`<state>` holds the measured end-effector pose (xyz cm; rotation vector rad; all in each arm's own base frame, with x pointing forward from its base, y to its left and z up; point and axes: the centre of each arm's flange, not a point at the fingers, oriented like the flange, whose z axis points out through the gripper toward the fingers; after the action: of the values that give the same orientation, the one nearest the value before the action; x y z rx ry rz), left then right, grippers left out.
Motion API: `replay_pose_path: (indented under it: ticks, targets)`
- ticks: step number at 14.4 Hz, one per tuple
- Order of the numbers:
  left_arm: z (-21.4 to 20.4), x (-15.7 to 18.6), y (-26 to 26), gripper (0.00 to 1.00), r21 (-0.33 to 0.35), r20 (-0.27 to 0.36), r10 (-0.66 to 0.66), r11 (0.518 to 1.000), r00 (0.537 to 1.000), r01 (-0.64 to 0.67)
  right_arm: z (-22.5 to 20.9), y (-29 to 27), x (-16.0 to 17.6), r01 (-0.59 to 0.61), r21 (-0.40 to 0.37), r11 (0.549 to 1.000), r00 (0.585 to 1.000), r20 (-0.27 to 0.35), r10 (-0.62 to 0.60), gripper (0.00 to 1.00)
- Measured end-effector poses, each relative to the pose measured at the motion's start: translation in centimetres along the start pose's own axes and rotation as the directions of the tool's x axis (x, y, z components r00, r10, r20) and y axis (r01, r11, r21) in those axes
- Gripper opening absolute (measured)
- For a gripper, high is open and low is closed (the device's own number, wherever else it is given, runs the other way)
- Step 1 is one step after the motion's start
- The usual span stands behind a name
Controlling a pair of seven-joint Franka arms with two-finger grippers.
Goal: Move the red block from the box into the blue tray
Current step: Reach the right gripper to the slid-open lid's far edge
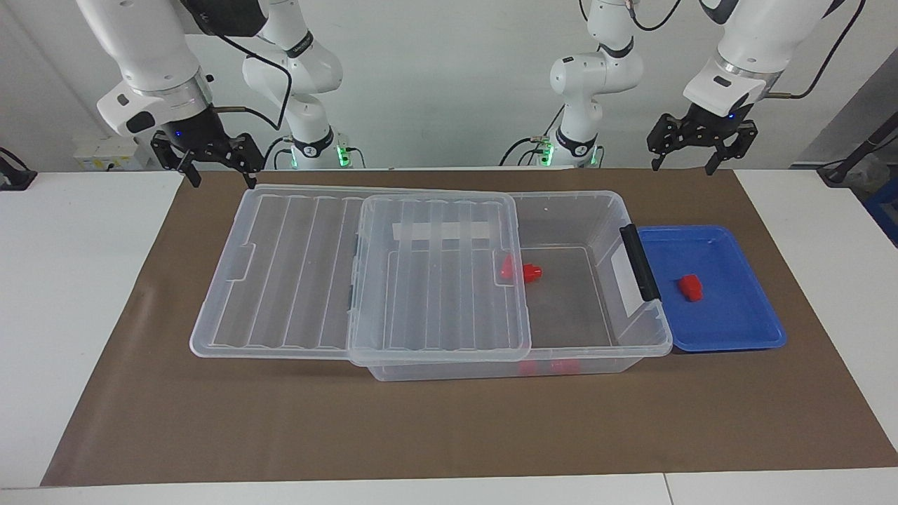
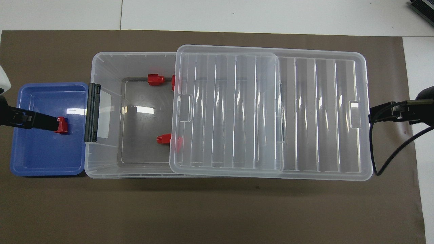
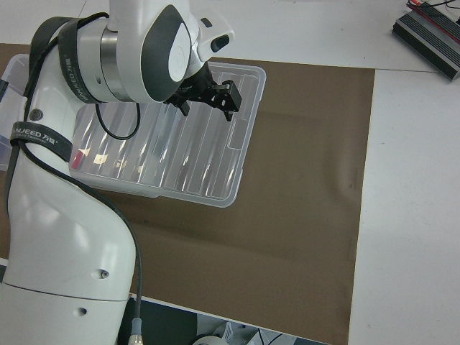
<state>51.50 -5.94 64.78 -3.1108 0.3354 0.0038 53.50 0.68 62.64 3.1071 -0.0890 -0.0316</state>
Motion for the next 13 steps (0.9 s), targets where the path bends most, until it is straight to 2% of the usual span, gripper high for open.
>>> replay_pose_path:
  ticks: [1, 2, 4, 10, 13]
  targets:
    - [0.0, 0.0, 0.0, 1.0, 0.0, 0.0, 0.001, 1.0, 1.0, -0.001, -0.1, 0.6, 0.1, -0.012, 0.001, 1.0, 1.0, -0.009, 0.012, 0.96]
    - [0.0, 0.0, 0.1, 1.0, 0.0, 0.0, 0.003, 1.0, 1.0, -0.003, -0.1, 1.5, 0.4, -0.028, 0.003, 1.0, 0.999, -0.027, 0.028, 0.86]
    - [0.0, 0.1, 0.5, 1.0, 0.0, 0.0, 0.01, 1.0, 1.0, -0.01, 0.4, 3.5, 1.2, -0.065, 0.008, 0.998, 0.995, -0.076, 0.065, 0.6]
    - [0.0, 0.1, 1.0, 1.0, -0.002, -0.001, 0.022, 1.0, 1.0, -0.022, 5.4, 7.2, 3.7, -0.129, 0.018, 0.991, 0.975, -0.181, 0.13, 0.01]
    - [-0.1, 0.1, 0.8, 1.0, -0.005, -0.003, 0.02, 1.0, 1.0, -0.02, 9.3, 8.7, 6.1, -0.151, 0.022, 0.988, 0.965, -0.212, 0.152, 0.01]
